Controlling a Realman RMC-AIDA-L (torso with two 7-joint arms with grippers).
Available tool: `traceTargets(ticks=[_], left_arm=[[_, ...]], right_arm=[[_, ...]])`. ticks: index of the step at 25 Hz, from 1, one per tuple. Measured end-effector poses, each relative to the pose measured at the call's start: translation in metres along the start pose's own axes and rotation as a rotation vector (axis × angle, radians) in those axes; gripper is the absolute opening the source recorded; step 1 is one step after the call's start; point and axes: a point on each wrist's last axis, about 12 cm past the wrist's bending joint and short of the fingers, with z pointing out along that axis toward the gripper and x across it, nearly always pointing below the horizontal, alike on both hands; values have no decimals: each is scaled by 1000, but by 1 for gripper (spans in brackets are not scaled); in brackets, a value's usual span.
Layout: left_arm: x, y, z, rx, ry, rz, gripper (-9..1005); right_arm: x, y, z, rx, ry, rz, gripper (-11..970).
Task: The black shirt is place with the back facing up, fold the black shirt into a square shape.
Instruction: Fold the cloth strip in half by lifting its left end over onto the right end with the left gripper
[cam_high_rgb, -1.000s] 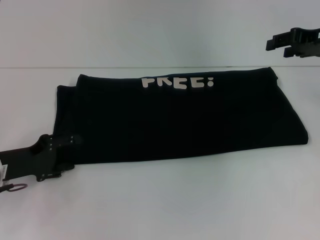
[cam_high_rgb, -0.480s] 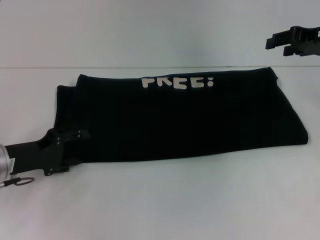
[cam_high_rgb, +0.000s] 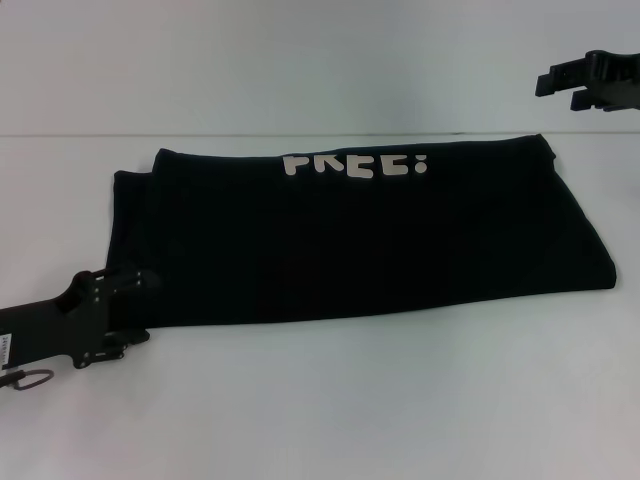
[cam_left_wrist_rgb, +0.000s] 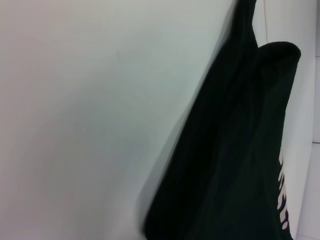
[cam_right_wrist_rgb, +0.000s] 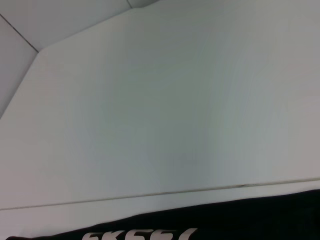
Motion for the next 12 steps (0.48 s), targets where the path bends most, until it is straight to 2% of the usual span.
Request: traceTargets(ticks=[12], left_arm=[[-4,-1,0,-16,-16,-1,822]], right_arm=[[0,-1,-1,-2,-6,4,633]])
